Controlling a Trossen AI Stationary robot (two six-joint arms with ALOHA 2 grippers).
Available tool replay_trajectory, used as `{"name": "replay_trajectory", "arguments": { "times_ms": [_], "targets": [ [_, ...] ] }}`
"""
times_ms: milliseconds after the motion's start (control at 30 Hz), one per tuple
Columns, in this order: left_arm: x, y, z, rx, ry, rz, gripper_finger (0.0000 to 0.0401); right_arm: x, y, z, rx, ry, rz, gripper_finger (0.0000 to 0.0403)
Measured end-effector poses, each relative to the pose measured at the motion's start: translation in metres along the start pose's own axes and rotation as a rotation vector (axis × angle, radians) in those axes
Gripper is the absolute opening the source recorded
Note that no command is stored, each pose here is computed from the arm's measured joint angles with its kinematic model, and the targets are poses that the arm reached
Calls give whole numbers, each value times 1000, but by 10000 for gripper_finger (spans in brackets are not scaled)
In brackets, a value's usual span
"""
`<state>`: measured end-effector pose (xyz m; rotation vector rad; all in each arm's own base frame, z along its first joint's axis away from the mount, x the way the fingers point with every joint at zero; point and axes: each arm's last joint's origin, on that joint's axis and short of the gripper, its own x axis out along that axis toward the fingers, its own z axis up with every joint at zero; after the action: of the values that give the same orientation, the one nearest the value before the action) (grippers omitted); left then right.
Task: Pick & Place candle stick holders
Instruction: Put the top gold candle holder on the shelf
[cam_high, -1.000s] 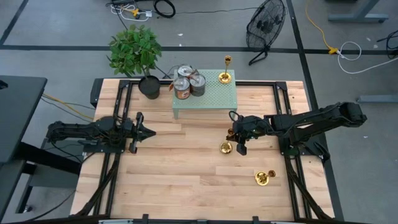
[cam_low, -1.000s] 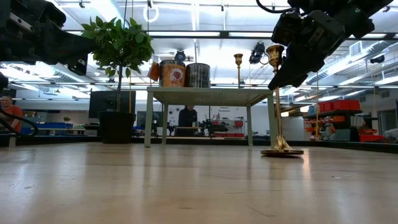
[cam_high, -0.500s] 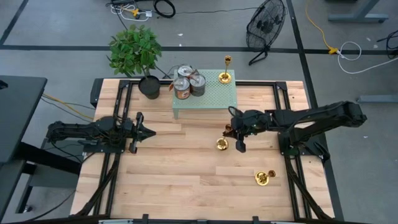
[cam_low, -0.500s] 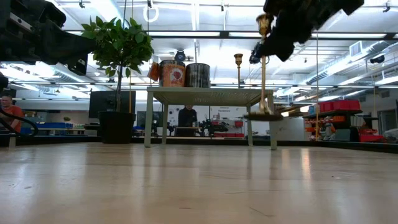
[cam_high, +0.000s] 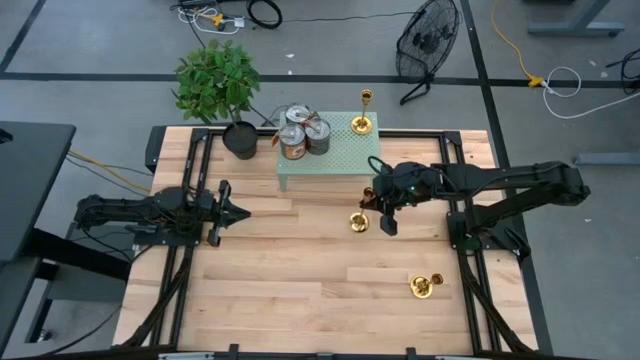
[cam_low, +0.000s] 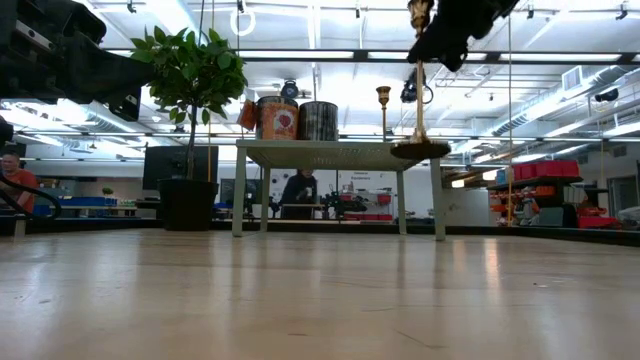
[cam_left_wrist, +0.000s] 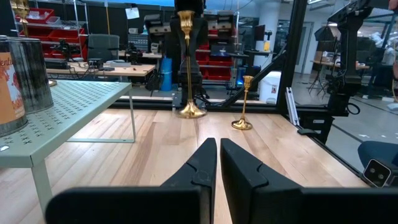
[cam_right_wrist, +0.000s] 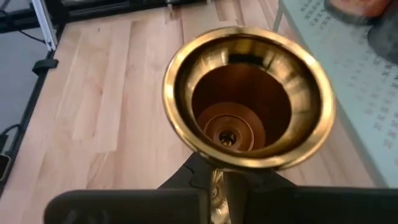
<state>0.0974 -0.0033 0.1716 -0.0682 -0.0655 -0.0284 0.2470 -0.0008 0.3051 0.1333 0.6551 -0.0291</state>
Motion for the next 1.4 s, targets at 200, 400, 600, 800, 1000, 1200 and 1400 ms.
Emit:
{"name": "replay_trajectory", "arguments": {
  "times_ms": [200,400,600,800,1000,1200,1400],
  "targets": [
    [0,0,0,0,0,0,30,-15,-1,18,24,-26,-6,21],
    [0,0,0,0,0,0,30,-31,-5,38,43,-84,8,20],
    [0,0,0,0,0,0,30,-47,-15,53,71,-126,-15,20],
    [0,0,0,0,0,0,30,-57,-30,63,103,-164,-66,20],
    [0,0,0,0,0,0,30,-63,-41,76,99,-170,-97,20],
    [0,0,0,0,0,0,30,-65,-55,93,85,-126,-138,20],
    [0,0,0,0,0,0,30,-53,-76,97,82,-86,-193,20]
  ]
}}
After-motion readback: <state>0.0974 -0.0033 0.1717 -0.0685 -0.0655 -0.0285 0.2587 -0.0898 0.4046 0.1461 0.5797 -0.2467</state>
